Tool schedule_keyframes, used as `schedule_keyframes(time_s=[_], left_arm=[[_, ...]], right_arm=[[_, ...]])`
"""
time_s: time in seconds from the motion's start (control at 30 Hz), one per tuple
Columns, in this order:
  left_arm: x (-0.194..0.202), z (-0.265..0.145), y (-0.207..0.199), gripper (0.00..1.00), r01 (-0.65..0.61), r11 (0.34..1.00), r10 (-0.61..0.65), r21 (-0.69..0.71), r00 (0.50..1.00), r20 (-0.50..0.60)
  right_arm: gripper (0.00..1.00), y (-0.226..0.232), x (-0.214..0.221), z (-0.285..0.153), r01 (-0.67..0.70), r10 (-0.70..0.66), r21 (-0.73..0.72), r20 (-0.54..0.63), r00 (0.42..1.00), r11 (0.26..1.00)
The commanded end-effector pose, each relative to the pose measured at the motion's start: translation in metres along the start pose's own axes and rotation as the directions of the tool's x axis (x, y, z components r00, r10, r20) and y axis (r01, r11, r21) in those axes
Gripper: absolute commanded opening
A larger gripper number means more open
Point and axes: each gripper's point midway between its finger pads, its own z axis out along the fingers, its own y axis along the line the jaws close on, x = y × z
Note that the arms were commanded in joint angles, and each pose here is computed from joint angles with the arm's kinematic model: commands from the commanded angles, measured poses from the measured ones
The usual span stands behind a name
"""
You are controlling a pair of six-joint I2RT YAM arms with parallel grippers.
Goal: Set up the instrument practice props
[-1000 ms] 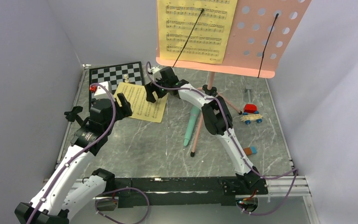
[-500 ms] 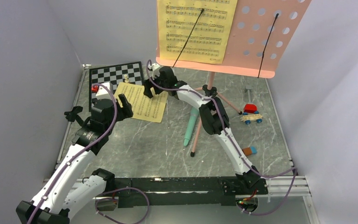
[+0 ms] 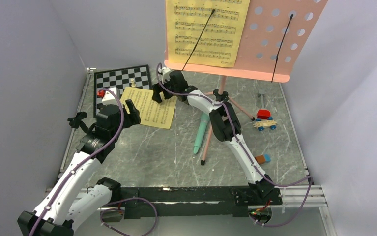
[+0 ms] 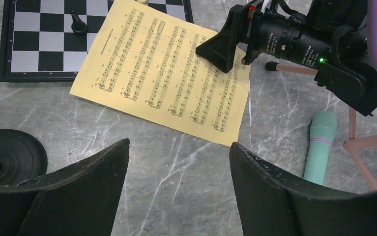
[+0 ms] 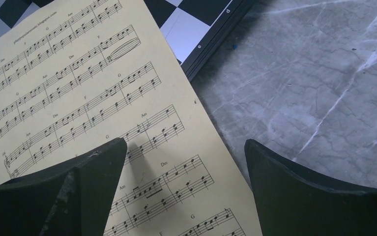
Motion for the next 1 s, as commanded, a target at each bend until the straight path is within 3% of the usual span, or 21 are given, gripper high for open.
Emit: schedule_keyframes(time_s=[0.0, 0.27, 0.47, 0.73, 0.97], left_arm=[[-0.009, 0.001, -0.006, 0.79, 0.025, 0.999, -0.026, 0.025, 0.999, 0.028], [-0.005, 0.001, -0.009, 0.79, 0.044, 0.998, -0.045, 0.045, 0.999, 0.017], [-0.004, 0.0, -0.011, 0.79, 0.049, 0.997, -0.05, 0.054, 0.999, 0.014], [-0.002, -0.001, -0.011, 0.79, 0.049, 0.997, -0.05, 0.058, 0.999, 0.011], [-0.004, 0.0, -0.013, 0.79, 0.05, 0.997, -0.051, 0.065, 0.999, 0.01]], right_arm=[[0.95, 0.016, -0.028, -0.009, 0.029, -0.024, -0.081, 0.065, 0.998, 0.996], [0.91, 0.048, -0.008, -0.033, 0.018, -0.023, -0.208, -0.023, 0.999, 0.978], [0.89, 0.066, 0.009, -0.055, 0.036, -0.049, -0.177, -0.072, 0.996, 0.983], [0.88, 0.087, 0.035, -0.088, -0.067, 0.047, -0.21, -0.101, 0.994, 0.975], [0.79, 0.101, 0.049, -0.081, -0.17, 0.134, -0.285, -0.14, 0.981, 0.943]])
